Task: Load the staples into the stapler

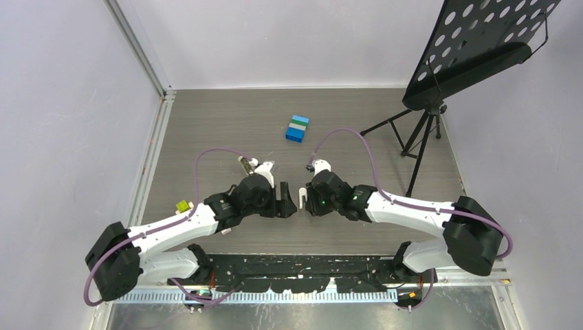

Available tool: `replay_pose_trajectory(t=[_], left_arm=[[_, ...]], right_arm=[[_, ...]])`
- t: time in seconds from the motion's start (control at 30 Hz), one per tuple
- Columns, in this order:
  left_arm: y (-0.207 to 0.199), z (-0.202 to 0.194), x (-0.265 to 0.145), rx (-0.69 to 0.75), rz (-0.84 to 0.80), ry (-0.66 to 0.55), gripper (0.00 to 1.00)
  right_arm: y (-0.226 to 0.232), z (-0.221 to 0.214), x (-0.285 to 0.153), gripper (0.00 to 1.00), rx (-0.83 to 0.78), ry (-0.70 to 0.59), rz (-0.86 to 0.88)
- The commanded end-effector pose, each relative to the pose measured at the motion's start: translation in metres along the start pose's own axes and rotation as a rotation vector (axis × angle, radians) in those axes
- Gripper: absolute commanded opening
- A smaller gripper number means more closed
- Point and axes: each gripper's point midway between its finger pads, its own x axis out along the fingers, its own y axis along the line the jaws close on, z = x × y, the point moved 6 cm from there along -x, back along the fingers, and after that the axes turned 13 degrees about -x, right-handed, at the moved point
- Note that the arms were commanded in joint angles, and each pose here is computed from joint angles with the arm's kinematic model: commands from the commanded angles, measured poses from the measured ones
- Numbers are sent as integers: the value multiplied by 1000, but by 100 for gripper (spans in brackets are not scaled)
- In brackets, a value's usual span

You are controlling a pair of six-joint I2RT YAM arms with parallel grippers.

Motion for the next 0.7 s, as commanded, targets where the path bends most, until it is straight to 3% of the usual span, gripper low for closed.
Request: replay_pose_trajectory(t=[0.0, 0.37, 0.67], left_arm=[[-20, 13, 7, 30, -49, -74, 78], [-29, 19, 1, -203, -212, -220, 83], [-38, 15, 14, -335, -323, -203, 76]], right_arm=[[3, 22, -15, 3, 34, -55, -40], [13, 23, -23, 1, 53, -182, 51], [18, 28, -40, 1, 55, -289, 125]])
